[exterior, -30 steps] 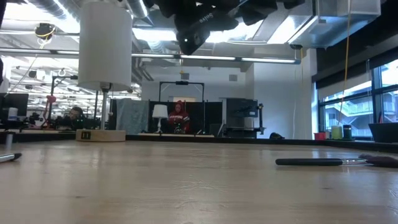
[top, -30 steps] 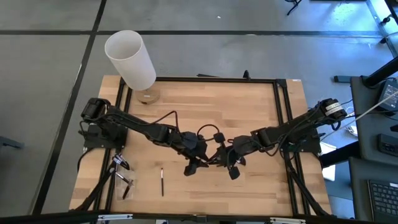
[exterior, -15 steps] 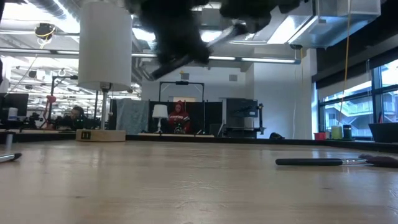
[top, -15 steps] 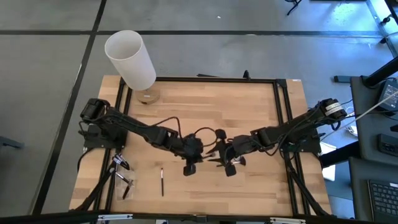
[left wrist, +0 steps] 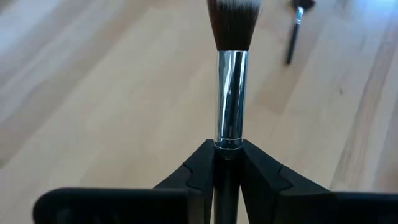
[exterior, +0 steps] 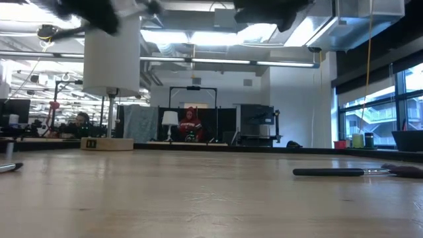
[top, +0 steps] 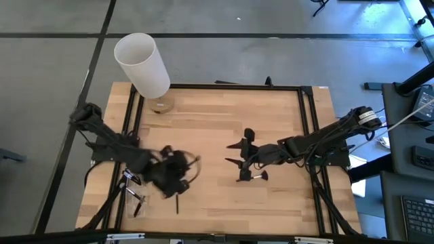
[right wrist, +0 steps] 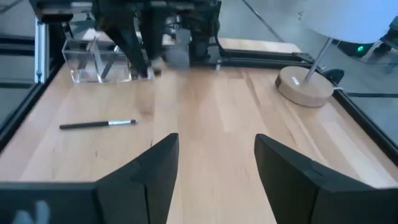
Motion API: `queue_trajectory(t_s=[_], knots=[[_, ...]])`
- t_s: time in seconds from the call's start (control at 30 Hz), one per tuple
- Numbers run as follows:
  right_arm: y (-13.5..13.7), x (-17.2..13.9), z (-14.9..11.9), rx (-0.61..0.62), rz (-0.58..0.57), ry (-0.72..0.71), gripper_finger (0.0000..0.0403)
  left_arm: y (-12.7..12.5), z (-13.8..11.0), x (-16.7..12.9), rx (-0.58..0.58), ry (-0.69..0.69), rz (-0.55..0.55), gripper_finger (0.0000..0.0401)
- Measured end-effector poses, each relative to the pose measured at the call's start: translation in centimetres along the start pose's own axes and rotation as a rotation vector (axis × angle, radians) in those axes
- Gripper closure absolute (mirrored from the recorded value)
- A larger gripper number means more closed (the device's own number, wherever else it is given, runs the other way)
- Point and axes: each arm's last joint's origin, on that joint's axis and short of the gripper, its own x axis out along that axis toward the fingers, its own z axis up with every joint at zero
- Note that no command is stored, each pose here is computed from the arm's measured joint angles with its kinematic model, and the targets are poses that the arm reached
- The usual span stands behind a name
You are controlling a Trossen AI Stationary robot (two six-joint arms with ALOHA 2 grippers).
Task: Put items in baskets/containers
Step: Put the blush brush into the transparent organizer
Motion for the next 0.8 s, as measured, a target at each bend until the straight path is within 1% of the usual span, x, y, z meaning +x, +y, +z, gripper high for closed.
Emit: queue_trajectory(t_s=[0.1, 0.13, 0.23, 0.33, 0.53, 0.67, 0.77, 0.8], knots=[[-0.1, -0.3, 0.2, 0.006, 0.001, -0.005, 0.0196, 0.4, -1.9, -2.7, -0.033, -0.027, 0.019, 0.0349], [-0.1, -0.3, 0.2, 0.006, 0.001, -0.004, 0.0198, 0.4, -2.6, -3.3, -0.031, -0.015, 0.018, 0.0350], [-0.1, -0.4, 0.3, 0.009, 0.001, -0.007, 0.0204, 0.4, -4.6, -4.8, 0.025, 0.062, 0.000, 0.0348], [-0.1, -0.4, 0.2, 0.010, 0.001, -0.002, 0.0209, 0.8, -6.3, -6.2, 0.000, 0.095, 0.018, 0.0347], [-0.2, -0.4, 0.2, 0.014, 0.000, -0.002, 0.0213, 2.3, -8.9, -8.4, -0.083, 0.138, 0.119, 0.0348], [-0.2, -0.4, 0.2, 0.018, 0.001, -0.002, 0.0213, 3.2, -10.2, -9.5, -0.138, 0.100, 0.179, 0.0346], [-0.2, -0.4, 0.2, 0.029, 0.000, 0.000, 0.0213, 3.2, -11.4, -9.8, -0.171, 0.075, 0.221, 0.0346], [-0.2, -0.4, 0.1, 0.029, 0.000, 0.003, 0.0213, 3.0, -11.8, -9.8, -0.164, 0.069, 0.227, 0.0346]])
